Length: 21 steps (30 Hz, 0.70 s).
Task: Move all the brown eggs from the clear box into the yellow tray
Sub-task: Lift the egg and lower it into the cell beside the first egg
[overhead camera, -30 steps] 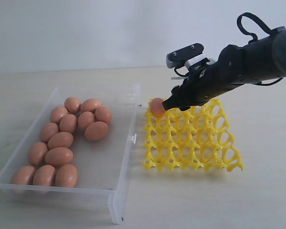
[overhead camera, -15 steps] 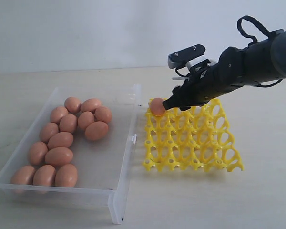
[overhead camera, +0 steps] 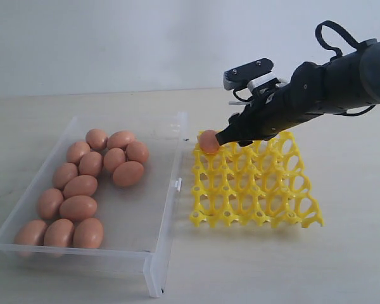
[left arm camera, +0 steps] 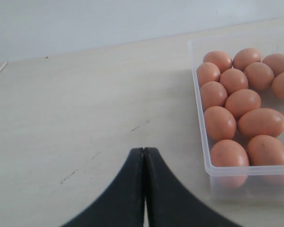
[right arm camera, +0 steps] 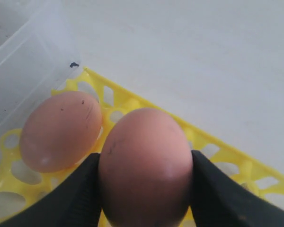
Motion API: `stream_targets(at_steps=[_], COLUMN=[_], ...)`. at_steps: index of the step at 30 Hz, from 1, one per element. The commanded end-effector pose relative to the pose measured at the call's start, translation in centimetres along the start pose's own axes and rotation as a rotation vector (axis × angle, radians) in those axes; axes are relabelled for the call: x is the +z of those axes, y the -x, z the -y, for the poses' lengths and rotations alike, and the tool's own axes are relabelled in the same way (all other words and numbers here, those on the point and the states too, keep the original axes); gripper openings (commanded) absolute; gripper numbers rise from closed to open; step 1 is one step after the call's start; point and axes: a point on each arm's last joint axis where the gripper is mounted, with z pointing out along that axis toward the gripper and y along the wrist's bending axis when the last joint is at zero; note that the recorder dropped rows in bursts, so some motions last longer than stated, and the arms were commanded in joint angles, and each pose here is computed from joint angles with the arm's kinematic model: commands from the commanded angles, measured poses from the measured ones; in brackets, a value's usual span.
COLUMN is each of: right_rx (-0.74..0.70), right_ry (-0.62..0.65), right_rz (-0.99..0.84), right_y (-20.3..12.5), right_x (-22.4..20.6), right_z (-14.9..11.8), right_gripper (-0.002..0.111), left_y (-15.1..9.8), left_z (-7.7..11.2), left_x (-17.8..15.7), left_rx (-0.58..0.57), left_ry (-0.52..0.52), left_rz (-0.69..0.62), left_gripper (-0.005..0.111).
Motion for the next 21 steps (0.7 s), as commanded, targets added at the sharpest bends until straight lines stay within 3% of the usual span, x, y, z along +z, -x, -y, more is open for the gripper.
stream_targets(at_steps=[1,5,7,18,21], right_rx=[0.005,0.005,0.005,0.014,0.013], right_ry=[-0.007,-0.005,-0.002,0.006,0.007], right_rz=[0.007,0.001,-0.006,-0.021,-0.024], right_y=[-0.01,-0.06,-0.12,-0.26,-0.30], right_x=[-0.04,-0.04,-0.04,-0.04,-0.04], right_z=[0.34,0.32,0.29,0.22,0.20], right_gripper=[0.016,0.041,0.047,0.051,0.057], left_y=[0.20,0.20,0.20,0.20,0.20], left_z=[0.03,0.03,0.03,0.03,0.03], left_x=[-0.08,-0.08,-0.08,-0.08,-0.08], left_rx=[-0.007,-0.007,-0.007,-0.007,-0.007], left_ry=[-0.006,-0.006,-0.006,-0.006,-0.006], left_rz=[0.016,0.016,0.016,0.016,0.016], left_gripper=[0.000,0.000,0.000,0.000,0.000])
